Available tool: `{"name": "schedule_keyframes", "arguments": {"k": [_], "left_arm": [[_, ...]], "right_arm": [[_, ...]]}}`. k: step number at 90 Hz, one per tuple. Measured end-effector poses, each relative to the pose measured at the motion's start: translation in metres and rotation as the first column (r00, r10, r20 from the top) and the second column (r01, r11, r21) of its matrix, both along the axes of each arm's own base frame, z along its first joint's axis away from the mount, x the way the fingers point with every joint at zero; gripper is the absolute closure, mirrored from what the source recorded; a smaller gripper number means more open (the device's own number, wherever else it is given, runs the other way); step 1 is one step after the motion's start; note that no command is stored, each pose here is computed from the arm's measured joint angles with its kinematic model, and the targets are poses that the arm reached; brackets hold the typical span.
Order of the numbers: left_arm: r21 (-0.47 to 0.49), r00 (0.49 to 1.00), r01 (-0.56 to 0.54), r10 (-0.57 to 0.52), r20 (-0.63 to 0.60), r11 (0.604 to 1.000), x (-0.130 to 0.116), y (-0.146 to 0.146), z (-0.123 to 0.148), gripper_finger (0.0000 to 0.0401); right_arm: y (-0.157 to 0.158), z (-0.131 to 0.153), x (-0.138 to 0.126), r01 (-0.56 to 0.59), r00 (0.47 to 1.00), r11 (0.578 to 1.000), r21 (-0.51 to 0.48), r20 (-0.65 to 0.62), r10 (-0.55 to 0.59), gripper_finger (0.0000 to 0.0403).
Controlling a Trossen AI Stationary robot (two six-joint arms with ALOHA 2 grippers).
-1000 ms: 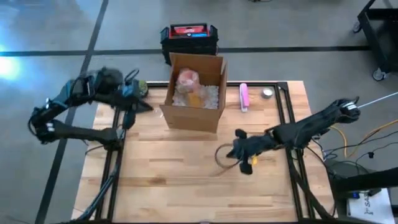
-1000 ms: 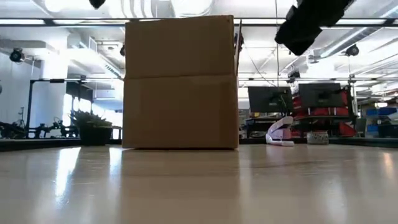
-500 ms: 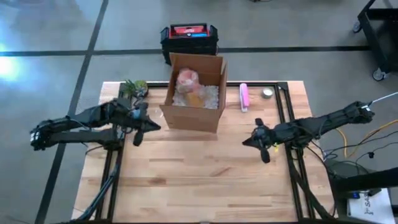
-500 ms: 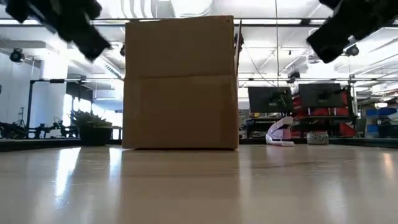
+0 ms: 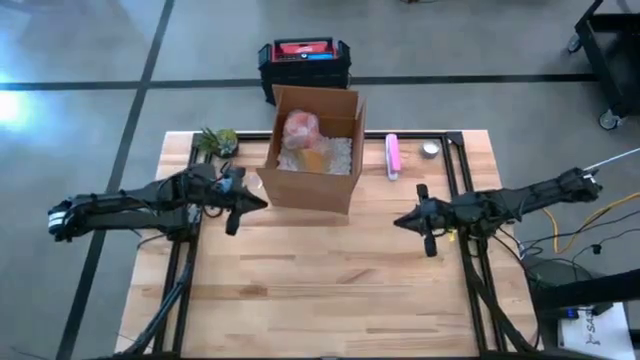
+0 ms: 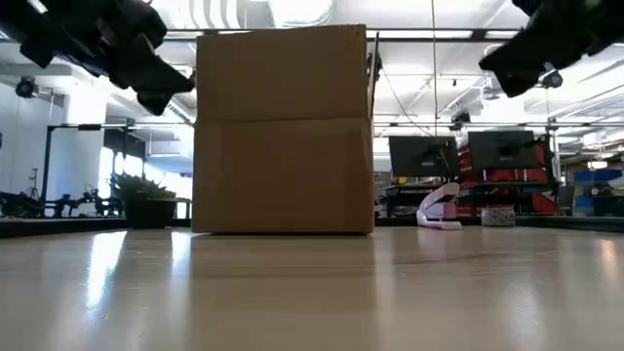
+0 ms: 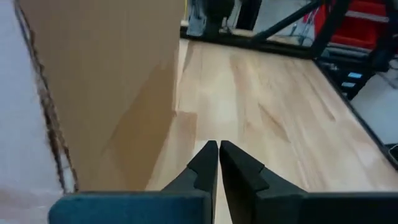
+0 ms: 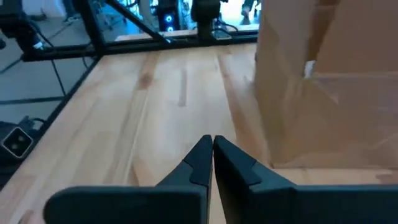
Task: Wrap mug
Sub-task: Return to Home Position
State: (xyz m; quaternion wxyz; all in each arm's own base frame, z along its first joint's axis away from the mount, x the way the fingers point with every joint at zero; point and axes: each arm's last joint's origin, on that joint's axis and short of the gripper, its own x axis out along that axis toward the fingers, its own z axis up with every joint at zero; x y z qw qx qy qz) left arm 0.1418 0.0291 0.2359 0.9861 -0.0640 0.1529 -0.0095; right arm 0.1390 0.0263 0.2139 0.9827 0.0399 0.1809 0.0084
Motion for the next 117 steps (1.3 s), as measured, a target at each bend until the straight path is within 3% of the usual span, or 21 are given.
{"name": "schedule_keyframes", "arguments": {"k": [17,31,44,78,91,105,117], "left_arm": [[0.025,0.997,-0.003,0.001,0.08,1.0,-0.005,0.0,-0.013,0.0397],[0.004,0.991,0.008,-0.008,0.131,1.0,-0.005,0.0,-0.018,0.0399],[-0.021,0.992,0.029,-0.027,0.125,0.999,-0.005,-0.001,-0.022,0.0395],[-0.027,0.99,0.044,-0.039,0.137,0.999,-0.005,-0.002,-0.021,0.0398],[-0.036,0.985,0.045,-0.039,0.166,0.998,-0.005,-0.002,-0.019,0.0394],[-0.033,0.98,0.073,-0.065,0.186,0.997,-0.005,-0.002,-0.017,0.0397],[-0.032,0.98,0.075,-0.068,0.189,0.997,-0.006,-0.003,-0.017,0.0399]], "right_arm": [[-0.012,-0.01,-0.029,0.05,0.985,0.999,0.009,0.166,-0.051,0.0403],[-0.019,-0.022,-0.025,0.12,0.984,0.992,-0.043,0.138,-0.113,0.0403],[-0.025,-0.017,-0.03,0.134,0.954,0.989,-0.054,0.278,-0.114,0.0403],[-0.033,-0.038,-0.045,0.192,0.915,0.979,-0.068,0.372,-0.154,0.0403],[-0.033,-0.041,-0.044,0.175,0.929,0.983,-0.057,0.342,-0.145,0.0403],[-0.028,-0.042,-0.044,0.017,0.94,0.997,-0.081,0.341,0.012,0.0403],[-0.029,-0.043,-0.044,0.042,0.941,0.995,-0.087,0.337,-0.01,0.0403]]}}
